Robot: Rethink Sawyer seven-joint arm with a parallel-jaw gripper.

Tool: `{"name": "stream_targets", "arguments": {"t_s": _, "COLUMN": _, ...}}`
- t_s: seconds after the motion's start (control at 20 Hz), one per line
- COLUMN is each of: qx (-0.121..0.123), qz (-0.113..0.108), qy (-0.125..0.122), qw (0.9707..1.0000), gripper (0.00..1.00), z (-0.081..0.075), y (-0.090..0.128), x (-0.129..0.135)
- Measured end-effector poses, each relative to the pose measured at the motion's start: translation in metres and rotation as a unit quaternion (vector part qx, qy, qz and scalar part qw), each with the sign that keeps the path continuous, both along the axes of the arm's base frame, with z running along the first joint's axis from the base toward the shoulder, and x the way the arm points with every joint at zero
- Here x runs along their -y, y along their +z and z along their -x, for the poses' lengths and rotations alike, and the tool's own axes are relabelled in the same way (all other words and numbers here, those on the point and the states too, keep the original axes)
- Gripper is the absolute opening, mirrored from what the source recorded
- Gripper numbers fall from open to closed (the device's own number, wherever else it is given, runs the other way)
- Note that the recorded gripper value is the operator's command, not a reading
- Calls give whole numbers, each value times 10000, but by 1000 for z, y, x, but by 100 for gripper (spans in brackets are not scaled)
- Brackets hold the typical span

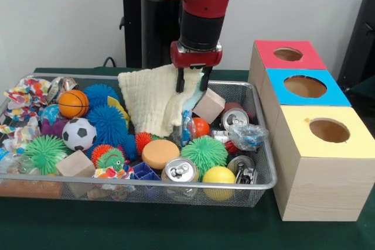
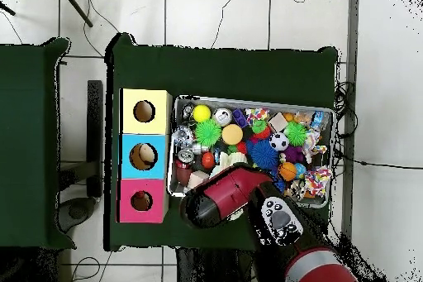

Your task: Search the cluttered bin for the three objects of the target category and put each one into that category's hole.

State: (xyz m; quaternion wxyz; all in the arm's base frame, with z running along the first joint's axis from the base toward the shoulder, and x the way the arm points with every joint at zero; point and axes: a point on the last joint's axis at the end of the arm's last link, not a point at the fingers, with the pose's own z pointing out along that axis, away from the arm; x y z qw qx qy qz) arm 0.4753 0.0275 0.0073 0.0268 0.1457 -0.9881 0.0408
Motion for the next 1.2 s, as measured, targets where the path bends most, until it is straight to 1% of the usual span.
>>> {"name": "stream_targets", "arguments": {"t_s": 0.15, "qx": 12, "qz": -70, "qy": -92, "qw": 9999, "gripper": 100, "z": 1, "y": 9, "x": -8}}
{"name": "stream_targets", "arguments": {"t_s": 0.25, "qx": -4, "qz": -160, "qy": -251, "qw": 9996, "gripper": 100, "z": 1, "y": 17, "x": -16}}
{"name": "stream_targets", "arguments": {"t_s": 0.4, "qx": -11, "qz": -309, "qy": -500, "qw": 9983, "gripper": 100, "z": -3, "y": 32, "x": -28}}
{"name": "stream_targets", "arguments": {"t_s": 0.45, "qx": -8, "qz": -332, "qy": -532, "qw": 9980, "gripper": 100, "z": -3, "y": 34, "x": -30}}
{"name": "stream_targets", "arguments": {"t_s": 0.6, "qx": 48, "qz": -488, "qy": -749, "qw": 9960, "gripper": 100, "z": -12, "y": 51, "x": -42}}
{"name": "stream_targets", "arguments": {"t_s": 0.8, "qx": 146, "qz": -586, "qy": -968, "qw": 9935, "gripper": 100, "z": -25, "y": 67, "x": -47}}
{"name": "stream_targets", "arguments": {"t_s": 0.85, "qx": 179, "qz": -609, "qy": -1068, "qw": 9923, "gripper": 100, "z": -29, "y": 72, "x": -48}}
{"name": "stream_targets", "arguments": {"t_s": 1.0, "qx": 208, "qz": -633, "qy": -1153, "qw": 9911, "gripper": 100, "z": -34, "y": 76, "x": -48}}
{"name": "stream_targets", "arguments": {"t_s": 1.05, "qx": 221, "qz": -649, "qy": -1194, "qw": 9905, "gripper": 100, "z": -37, "y": 77, "x": -48}}
{"name": "stream_targets", "arguments": {"t_s": 1.1, "qx": 252, "qz": -673, "qy": -1245, "qw": 9896, "gripper": 100, "z": -43, "y": 77, "x": -49}}
{"name": "stream_targets", "arguments": {"t_s": 1.2, "qx": 306, "qz": -682, "qy": -1264, "qw": 9892, "gripper": 100, "z": -51, "y": 77, "x": -48}}
